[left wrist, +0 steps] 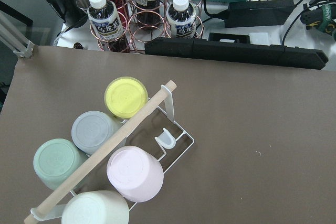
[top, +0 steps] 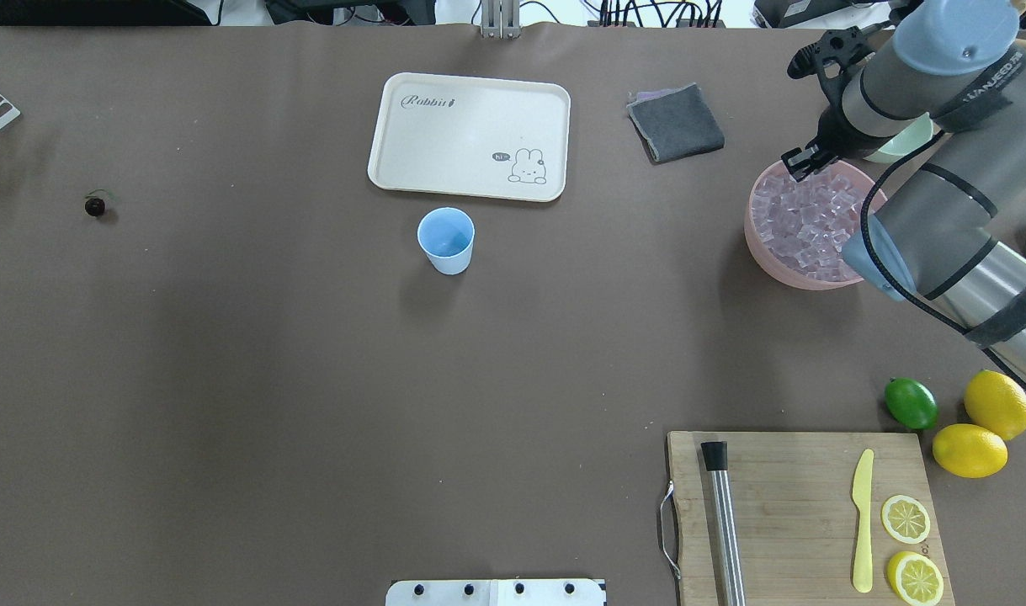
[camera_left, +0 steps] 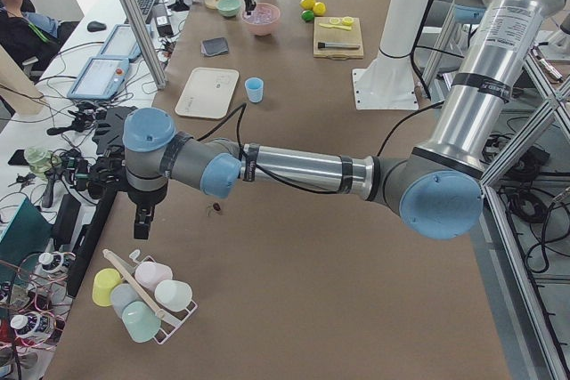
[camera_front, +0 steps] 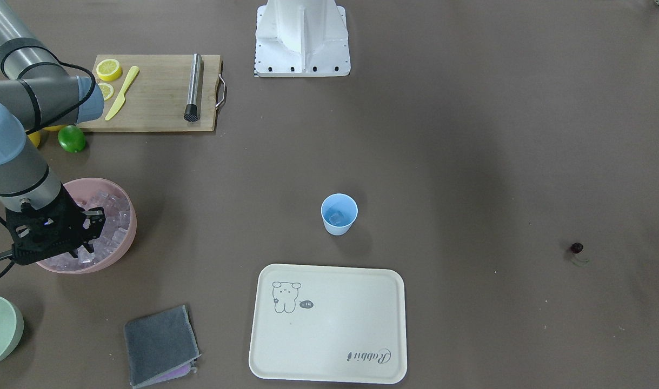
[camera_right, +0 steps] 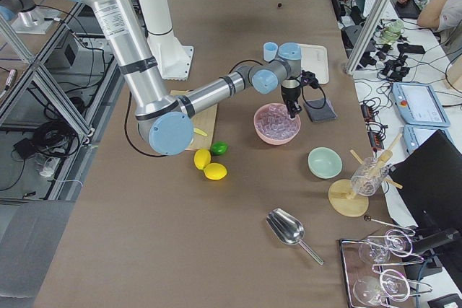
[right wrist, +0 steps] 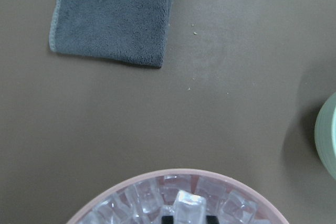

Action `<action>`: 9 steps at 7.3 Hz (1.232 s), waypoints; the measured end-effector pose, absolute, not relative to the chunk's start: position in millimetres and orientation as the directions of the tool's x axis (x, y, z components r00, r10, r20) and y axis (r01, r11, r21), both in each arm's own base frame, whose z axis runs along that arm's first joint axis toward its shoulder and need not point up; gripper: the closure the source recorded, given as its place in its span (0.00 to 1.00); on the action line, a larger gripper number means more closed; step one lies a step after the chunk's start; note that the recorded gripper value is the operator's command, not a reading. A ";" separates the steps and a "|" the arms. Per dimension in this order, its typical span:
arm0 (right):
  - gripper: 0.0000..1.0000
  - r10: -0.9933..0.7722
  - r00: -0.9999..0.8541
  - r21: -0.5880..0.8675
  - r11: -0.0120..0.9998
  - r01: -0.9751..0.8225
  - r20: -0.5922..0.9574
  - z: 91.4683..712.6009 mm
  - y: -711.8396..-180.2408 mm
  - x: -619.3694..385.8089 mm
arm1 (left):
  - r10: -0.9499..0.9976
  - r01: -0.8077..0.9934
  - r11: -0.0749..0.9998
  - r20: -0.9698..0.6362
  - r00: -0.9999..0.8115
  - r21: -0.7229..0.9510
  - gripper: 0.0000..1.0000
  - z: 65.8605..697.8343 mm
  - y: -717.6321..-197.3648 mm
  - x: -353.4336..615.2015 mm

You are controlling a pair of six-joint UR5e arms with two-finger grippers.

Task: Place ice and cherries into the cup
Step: 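Lift the ice cube and carry it toward the blue cup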

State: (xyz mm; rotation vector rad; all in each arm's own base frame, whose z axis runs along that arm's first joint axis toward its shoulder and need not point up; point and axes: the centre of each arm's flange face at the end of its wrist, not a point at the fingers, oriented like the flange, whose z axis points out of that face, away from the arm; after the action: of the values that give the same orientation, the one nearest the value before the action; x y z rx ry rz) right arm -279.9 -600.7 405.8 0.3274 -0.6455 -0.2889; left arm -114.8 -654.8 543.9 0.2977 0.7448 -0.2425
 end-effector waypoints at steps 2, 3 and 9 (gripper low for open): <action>1.00 -0.355 0.745 0.403 0.906 0.126 0.564 361.7 -602.8 -255.1 | -0.109 0.320 0.930 -0.695 0.711 0.181 0.02 539.1 -660.7 -114.7; 1.00 -0.362 0.737 0.429 0.897 0.108 0.572 321.0 -610.0 -252.3 | -0.107 0.321 0.929 -0.696 0.710 0.185 0.02 535.4 -662.2 -114.7; 1.00 -0.428 0.665 0.569 0.822 0.004 0.613 126.3 -641.7 -411.2 | -0.092 0.322 0.925 -0.701 0.708 0.203 0.02 525.4 -659.6 -114.1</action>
State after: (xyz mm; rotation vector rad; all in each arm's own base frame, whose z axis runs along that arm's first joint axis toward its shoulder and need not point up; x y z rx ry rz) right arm -411.2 -641.7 126.3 0.5666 -0.8160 -0.2592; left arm -114.1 -659.6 525.4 0.3240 0.7528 -0.2342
